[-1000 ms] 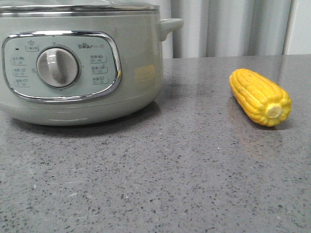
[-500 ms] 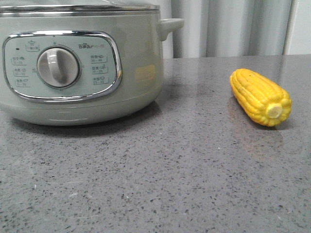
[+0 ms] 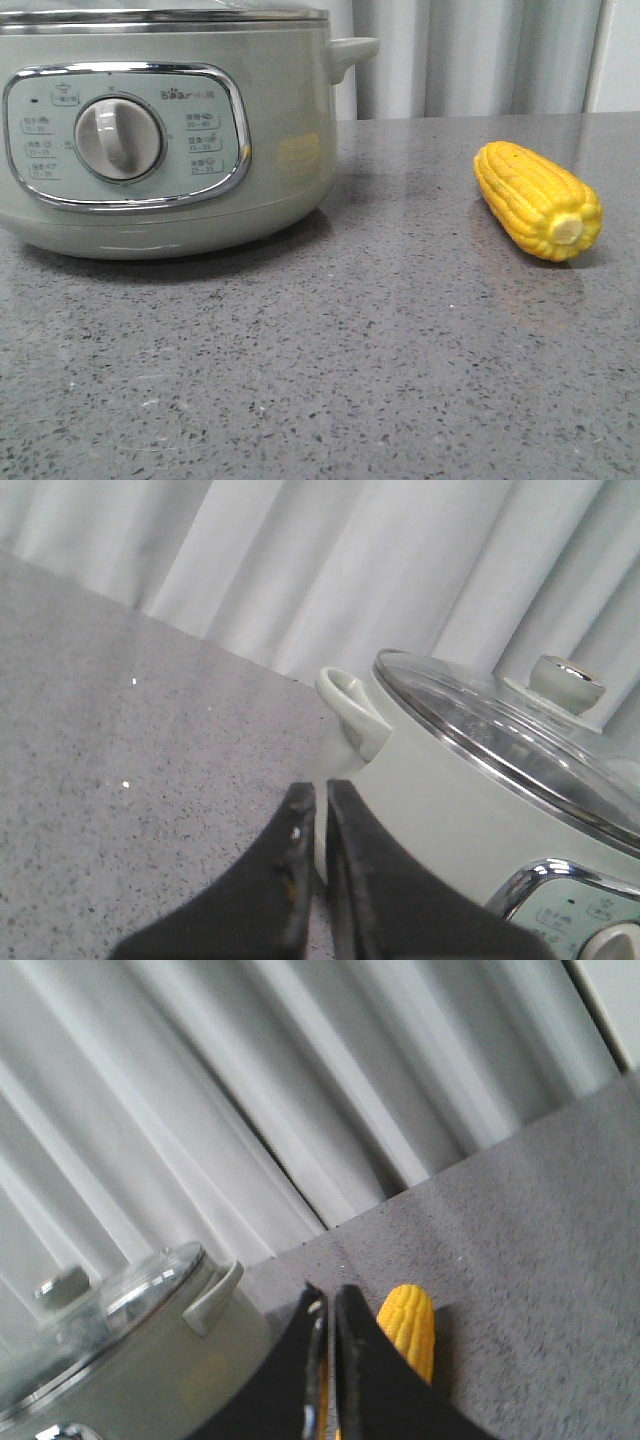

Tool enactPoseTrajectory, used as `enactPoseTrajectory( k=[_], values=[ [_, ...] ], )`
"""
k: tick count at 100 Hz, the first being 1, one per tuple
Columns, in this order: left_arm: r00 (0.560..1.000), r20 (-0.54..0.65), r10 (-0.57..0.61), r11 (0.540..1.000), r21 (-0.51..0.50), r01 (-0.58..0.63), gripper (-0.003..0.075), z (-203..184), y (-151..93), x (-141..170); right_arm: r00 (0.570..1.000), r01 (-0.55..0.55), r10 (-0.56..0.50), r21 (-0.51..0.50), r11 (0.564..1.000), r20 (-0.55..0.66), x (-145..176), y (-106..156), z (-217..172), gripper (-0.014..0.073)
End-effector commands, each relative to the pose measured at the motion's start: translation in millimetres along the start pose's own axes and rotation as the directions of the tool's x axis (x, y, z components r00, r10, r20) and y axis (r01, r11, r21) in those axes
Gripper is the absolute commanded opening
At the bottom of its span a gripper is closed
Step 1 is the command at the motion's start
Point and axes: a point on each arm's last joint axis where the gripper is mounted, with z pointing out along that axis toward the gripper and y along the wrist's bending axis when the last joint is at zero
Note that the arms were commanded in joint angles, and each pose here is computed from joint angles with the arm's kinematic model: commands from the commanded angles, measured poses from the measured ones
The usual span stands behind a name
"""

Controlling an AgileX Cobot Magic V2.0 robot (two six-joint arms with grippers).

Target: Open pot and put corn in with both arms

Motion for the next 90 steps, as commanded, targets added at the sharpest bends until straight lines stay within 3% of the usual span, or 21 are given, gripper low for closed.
enactPoseTrajectory(
  k=[1, 12, 24, 31, 34, 41, 46, 56, 60, 73, 90],
  values=[
    [0.994, 0.041, 0.104, 0.995, 0.001, -0.104, -0.0018, 2, -10, -21, 0.984, 0.176, -0.176, -0.006, 0.984, 0.033, -24, 12, 2, -0.0079],
    [0.974, -0.024, 0.225, 0.974, 0.006, -0.225, -0.0018, 7, -15, -27, 0.938, 0.343, -0.344, -0.037, 0.939, -0.045, -33, 22, 8, -0.0079],
    [0.946, -0.092, 0.312, 0.950, 0.024, -0.312, 0.0047, 16, -21, -36, 0.911, 0.389, -0.395, -0.076, 0.918, -0.120, -43, 31, 16, -0.0073],
    [0.942, -0.101, 0.320, 0.948, 0.026, -0.319, 0.0189, 22, -26, -45, 0.906, 0.387, -0.396, -0.090, 0.918, -0.147, -50, 36, 22, -0.0018],
    [0.936, -0.105, 0.337, 0.941, 0.028, -0.336, 0.0288, 26, -28, -49, 0.904, 0.387, -0.398, -0.094, 0.917, -0.155, -52, 37, 24, 0.0020],
    [0.934, -0.087, 0.347, 0.938, 0.041, -0.345, 0.0477, 34, -34, -61, 0.901, 0.385, -0.398, -0.102, 0.917, -0.175, -58, 41, 29, 0.0162],
    [0.934, -0.087, 0.346, 0.938, 0.065, -0.341, 0.0551, 39, -40, -69, 0.899, 0.384, -0.397, -0.104, 0.918, -0.185, -61, 42, 33, 0.0293],
    [0.928, -0.131, 0.348, 0.935, 0.122, -0.333, 0.0531, 59, -51, -79, 0.895, 0.380, -0.394, -0.105, 0.919, -0.209, -65, 44, 42, 0.0484],
    [0.924, -0.143, 0.354, 0.931, 0.152, -0.333, 0.0506, 67, -57, -83, 0.894, 0.378, -0.393, -0.107, 0.920, -0.214, -66, 44, 44, 0.0519],
    [0.916, -0.183, 0.358, 0.922, 0.226, -0.316, 0.0491, 103, -76, -90, 0.896, 0.377, -0.391, -0.107, 0.920, -0.212, -67, 44, 47, 0.0545],
    [0.915, -0.127, 0.382, 0.897, 0.290, -0.334, 0.0533, 150, -105, -87, 0.895, 0.378, -0.393, -0.109, 0.919, -0.212, -67, 44, 47, 0.0545]
  ],
)
